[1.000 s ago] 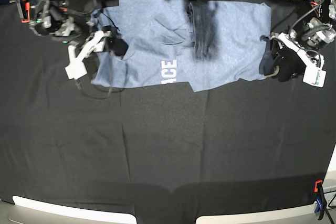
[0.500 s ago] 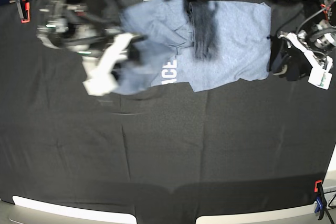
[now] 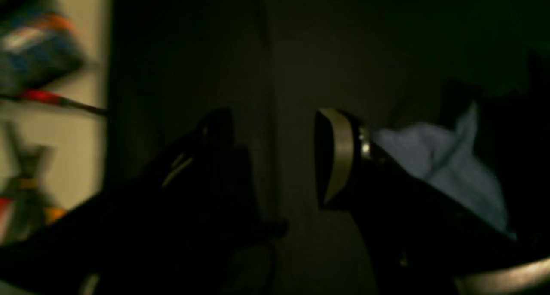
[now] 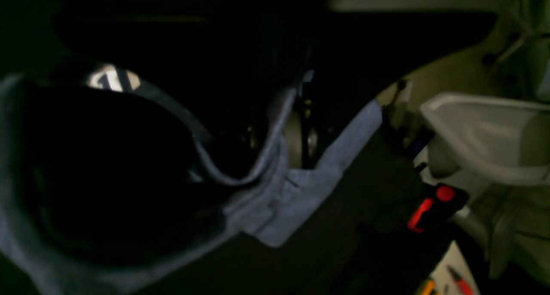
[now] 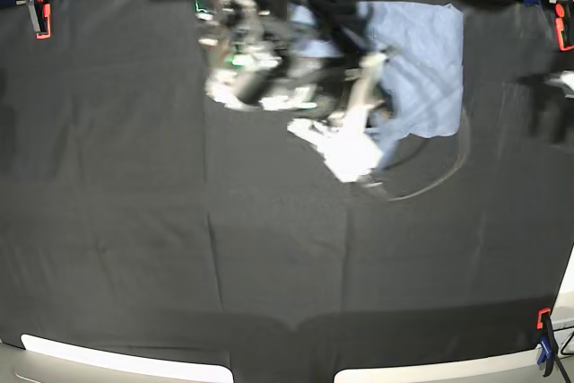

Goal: Layout the t-shirt on the table in an organized manner, then fold the t-shirt properly
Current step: 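Grasp the shirt bundle with both grippers and lift it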

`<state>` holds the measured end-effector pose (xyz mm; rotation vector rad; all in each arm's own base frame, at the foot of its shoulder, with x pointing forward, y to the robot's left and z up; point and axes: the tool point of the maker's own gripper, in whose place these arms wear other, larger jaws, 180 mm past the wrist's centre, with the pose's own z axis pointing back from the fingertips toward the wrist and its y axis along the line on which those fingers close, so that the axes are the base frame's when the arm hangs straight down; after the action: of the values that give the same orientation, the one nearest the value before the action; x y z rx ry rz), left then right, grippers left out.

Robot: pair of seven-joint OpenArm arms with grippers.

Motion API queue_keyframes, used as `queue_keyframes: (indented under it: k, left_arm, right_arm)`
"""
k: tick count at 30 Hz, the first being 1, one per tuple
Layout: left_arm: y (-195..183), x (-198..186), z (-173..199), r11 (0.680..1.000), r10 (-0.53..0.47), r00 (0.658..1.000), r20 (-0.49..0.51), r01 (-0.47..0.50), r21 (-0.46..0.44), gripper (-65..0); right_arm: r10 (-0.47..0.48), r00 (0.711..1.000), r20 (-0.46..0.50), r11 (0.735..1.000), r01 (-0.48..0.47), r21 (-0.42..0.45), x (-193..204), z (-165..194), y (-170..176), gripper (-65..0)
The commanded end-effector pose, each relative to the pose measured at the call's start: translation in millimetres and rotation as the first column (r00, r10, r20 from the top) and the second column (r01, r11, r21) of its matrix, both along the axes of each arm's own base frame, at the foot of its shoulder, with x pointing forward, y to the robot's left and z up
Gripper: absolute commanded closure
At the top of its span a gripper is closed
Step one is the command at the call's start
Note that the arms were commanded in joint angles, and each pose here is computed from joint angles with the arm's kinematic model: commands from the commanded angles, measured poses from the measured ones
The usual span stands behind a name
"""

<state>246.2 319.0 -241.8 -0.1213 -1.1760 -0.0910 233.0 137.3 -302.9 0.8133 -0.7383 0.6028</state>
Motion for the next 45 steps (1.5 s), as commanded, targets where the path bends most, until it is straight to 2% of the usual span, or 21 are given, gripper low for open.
queue_keyframes:
  k: [1,5,10,13,14,15,18,19,20,22,24,26,28,32,35,37,39,45]
  left_arm:
    - [6,4,23,1.000,0.000,0.998,0.069,-0.001,0.012,-28.0]
    - [24,-1,42,0.999,0.037,0.993,0.115,-0.040,0.020,-28.0]
    - [25,-1,44,0.999,0.042,0.992,0.119,-0.045,0.023,-28.0]
    - [25,-1,43,0.999,0.042,0.992,0.118,-0.046,0.023,-28.0]
    - [25,-1,44,0.999,0.042,0.992,0.119,-0.045,0.023,-28.0]
    - [25,-1,44,0.999,0.042,0.992,0.119,-0.045,0.023,-28.0]
    - [26,-2,43,0.998,0.045,0.992,0.114,-0.048,0.030,-28.0]
    - [27,-2,42,0.998,0.045,0.993,0.113,-0.049,0.031,-28.0]
    - [27,-2,42,0.998,0.046,0.993,0.113,-0.049,0.031,-28.0]
    - [27,-2,42,0.998,0.046,0.993,0.113,-0.049,0.031,-28.0]
    - [27,-2,42,0.998,0.046,0.993,0.113,-0.049,0.031,-28.0]
    - [26,-2,42,0.998,0.046,0.992,0.113,-0.049,0.029,-28.0]
    - [25,-1,43,0.999,0.042,0.992,0.119,-0.045,0.022,-28.0]
    - [17,-1,47,0.999,0.020,0.990,0.138,-0.016,-0.035,-28.0]
    - [7,0,40,0.998,-0.012,0.994,0.112,0.018,-0.056,-28.0]
    - [-4,3,32,0.997,-0.045,0.995,0.090,0.051,-0.066,-28.0]
    - [-18,7,24,0.992,-0.084,0.994,0.071,0.090,-0.083,-28.0]
    - [-40,10,-1,0.987,-0.147,0.989,-0.008,0.146,-0.061,-28.0]
  right_arm:
    - [-0.004,0.999,0.043,0.998,0.001,0.061,7,18,11,0.0]
    - [0.038,0.996,0.081,0.994,-0.046,0.099,8,26,37,0.0]
    - [0.088,0.987,0.138,0.983,-0.108,0.148,7,33,64,0.0]
    - [0.131,0.980,0.151,0.977,-0.153,0.146,1,32,77,0.0]
    - [0.147,0.979,0.143,0.971,-0.171,0.165,-3,34,82,-1.9]
    - [0.164,0.978,0.131,0.962,-0.188,0.196,-7,37,87,-6.8]
    - [0.225,0.960,0.166,0.932,-0.262,0.252,-22,50,97,-28.0]
    - [0.244,0.955,0.172,0.920,-0.284,0.271,-26,54,99,-33.3]
    - [0.263,0.949,0.175,0.904,-0.305,0.298,-30,59,101,-36.1]
    - [0.292,0.938,0.186,0.876,-0.340,0.342,-36,69,102,-36.5]
    - [0.304,0.930,0.204,0.866,-0.360,0.347,-39,74,102,-36.4]
    - [0.304,0.928,0.217,0.868,-0.364,0.337,-38,78,99,-36.4]
    - [0.285,0.928,0.242,0.885,-0.352,0.306,-29,83,91,-36.4]
    - [0.172,0.950,0.259,0.954,-0.226,0.197,11,80,56,-36.4]
    - [0.079,0.968,0.237,0.992,-0.100,0.078,43,60,19,-36.4]
    - [0.024,0.977,0.211,1.000,-0.028,0.014,59,45,-3,-36.4]
    - [-0.008,0.983,0.184,1.000,0.003,0.026,66,40,-12,-36.4]
    - [0.062,0.992,0.106,0.998,-0.062,0.001,51,13,7,-36.4]
